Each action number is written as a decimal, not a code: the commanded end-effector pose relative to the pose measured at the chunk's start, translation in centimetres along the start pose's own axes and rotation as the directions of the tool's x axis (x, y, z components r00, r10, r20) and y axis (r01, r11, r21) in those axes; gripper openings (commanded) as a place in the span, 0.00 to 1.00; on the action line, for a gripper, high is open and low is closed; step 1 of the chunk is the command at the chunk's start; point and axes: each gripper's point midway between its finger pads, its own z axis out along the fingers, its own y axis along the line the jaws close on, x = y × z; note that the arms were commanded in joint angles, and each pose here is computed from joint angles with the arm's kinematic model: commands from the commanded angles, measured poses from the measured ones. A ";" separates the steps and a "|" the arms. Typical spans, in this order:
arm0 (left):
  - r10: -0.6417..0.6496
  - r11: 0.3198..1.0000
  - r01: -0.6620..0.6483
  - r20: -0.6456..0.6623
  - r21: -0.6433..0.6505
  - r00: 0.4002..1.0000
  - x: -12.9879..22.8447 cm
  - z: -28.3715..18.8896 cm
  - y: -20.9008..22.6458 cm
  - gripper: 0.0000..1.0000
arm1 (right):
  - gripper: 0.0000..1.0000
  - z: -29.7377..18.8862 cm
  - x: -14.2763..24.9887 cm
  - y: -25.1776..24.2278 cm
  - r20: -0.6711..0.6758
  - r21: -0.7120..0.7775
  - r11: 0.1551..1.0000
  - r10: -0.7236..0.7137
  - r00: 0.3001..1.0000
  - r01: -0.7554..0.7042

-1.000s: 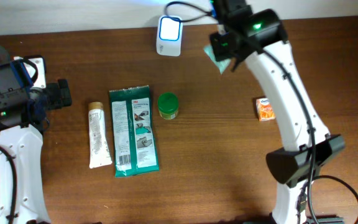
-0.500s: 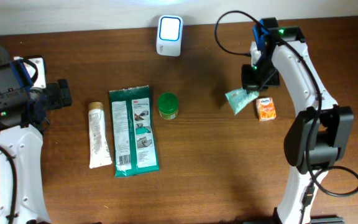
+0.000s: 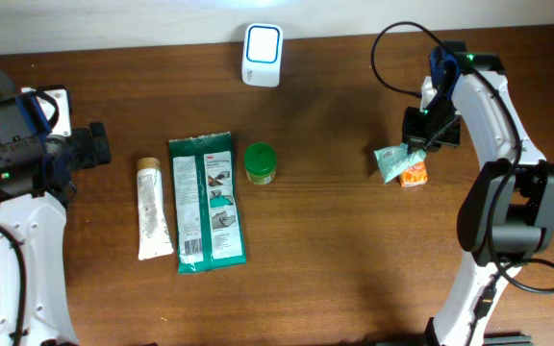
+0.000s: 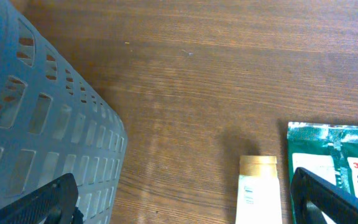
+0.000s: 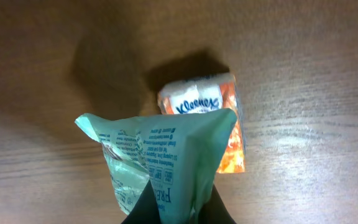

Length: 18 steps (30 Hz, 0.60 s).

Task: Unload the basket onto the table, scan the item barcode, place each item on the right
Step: 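Carry the pouch right and set it beside the orange box, release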

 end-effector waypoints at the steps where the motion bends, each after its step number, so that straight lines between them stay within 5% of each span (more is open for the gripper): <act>1: 0.001 1.000 -0.001 0.028 -0.011 1.000 -0.8 -0.8 0.4 0.99 | 0.04 0.3 0.4 -1.9 -0.011 0.049 0.998 0.046 0.999 -0.045; 3: 0.002 1.000 -0.001 0.028 -0.011 1.000 -0.8 -0.8 0.4 0.99 | 0.13 0.4 0.6 -2.4 -0.018 0.049 0.997 0.058 0.998 -0.057; 4: 0.002 1.000 -0.001 0.028 -0.011 1.000 -0.8 -0.8 0.4 0.99 | 0.27 0.3 0.6 -2.5 -0.019 0.050 0.997 0.061 0.998 -0.060; 8: 0.002 1.000 -0.001 0.028 -0.011 1.000 -0.8 -0.8 0.4 0.99 | 0.55 0.2 0.9 -3.2 -0.032 0.052 0.996 0.078 0.996 -0.076; 14: 0.002 1.000 -0.001 0.028 -0.011 1.000 -0.8 -0.8 0.4 0.99 | 0.62 -2.7 0.8 -2.2 -0.017 0.021 0.998 0.058 0.998 -0.058; 18: 0.002 1.000 -0.001 0.028 -0.011 1.000 -0.8 -0.8 0.4 0.99 | 0.63 -6.8 0.5 2.6 0.066 -0.109 0.987 -0.112 0.992 0.118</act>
